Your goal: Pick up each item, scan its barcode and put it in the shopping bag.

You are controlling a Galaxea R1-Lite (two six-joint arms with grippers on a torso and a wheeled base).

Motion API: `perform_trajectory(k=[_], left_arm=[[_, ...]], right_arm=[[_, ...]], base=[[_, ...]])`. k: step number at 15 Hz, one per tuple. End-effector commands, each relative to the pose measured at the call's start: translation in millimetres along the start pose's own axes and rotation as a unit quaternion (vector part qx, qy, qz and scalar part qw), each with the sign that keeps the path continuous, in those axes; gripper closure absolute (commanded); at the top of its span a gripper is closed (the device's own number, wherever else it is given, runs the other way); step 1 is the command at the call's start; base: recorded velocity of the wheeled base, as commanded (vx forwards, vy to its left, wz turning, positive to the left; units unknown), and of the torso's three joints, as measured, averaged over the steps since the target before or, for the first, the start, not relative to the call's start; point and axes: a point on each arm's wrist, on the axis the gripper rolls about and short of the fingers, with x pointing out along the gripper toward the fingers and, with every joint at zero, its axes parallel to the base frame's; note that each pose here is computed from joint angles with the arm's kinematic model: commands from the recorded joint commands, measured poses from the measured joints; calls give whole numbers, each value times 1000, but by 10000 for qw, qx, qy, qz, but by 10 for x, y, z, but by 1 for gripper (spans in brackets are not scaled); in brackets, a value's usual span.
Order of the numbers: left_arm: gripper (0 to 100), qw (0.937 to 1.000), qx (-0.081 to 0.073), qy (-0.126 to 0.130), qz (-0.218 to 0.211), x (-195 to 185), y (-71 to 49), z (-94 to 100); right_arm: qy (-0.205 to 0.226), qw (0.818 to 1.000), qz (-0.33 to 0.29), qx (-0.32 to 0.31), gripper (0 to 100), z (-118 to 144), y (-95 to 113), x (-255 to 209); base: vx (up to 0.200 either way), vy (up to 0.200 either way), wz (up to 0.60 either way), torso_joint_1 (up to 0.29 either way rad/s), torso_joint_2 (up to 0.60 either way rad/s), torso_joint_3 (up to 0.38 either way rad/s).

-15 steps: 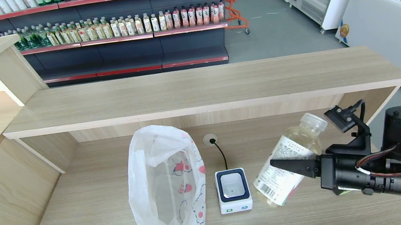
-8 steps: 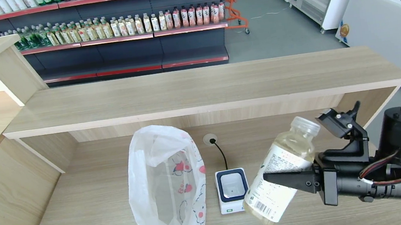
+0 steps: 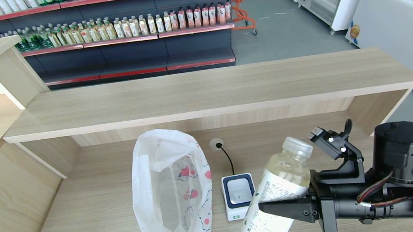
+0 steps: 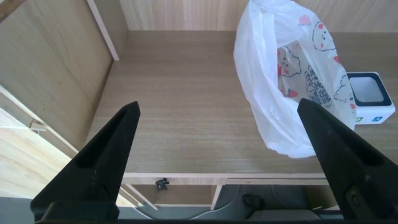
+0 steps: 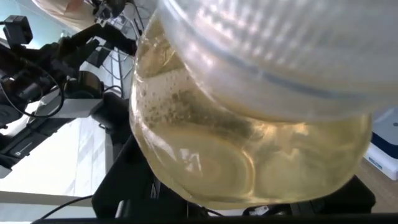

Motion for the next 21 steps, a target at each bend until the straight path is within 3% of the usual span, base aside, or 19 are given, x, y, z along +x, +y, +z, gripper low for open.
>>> perform_trajectory(k=[1, 16, 19, 21], left_arm=[[0, 10000, -4, -3, 2, 0, 0, 0], [0, 10000, -4, -3, 2, 0, 0, 0], [0, 10000, -4, -3, 2, 0, 0, 0], [0, 10000, -4, -3, 2, 0, 0, 0]], right_arm=[[49, 10000, -7, 39, 100, -24, -19, 20], [144, 9999, -40, -54, 100, -74, -32, 17], [199, 9966, -368, -704, 100, -121, -176, -29], [292, 9821, -1018, -1557, 100, -164, -504, -163]], base=[[0, 0, 0, 0, 0, 0], [0, 0, 0, 0, 0, 0], [0, 0, 0, 0, 0, 0], [0, 0, 0, 0, 0, 0]])
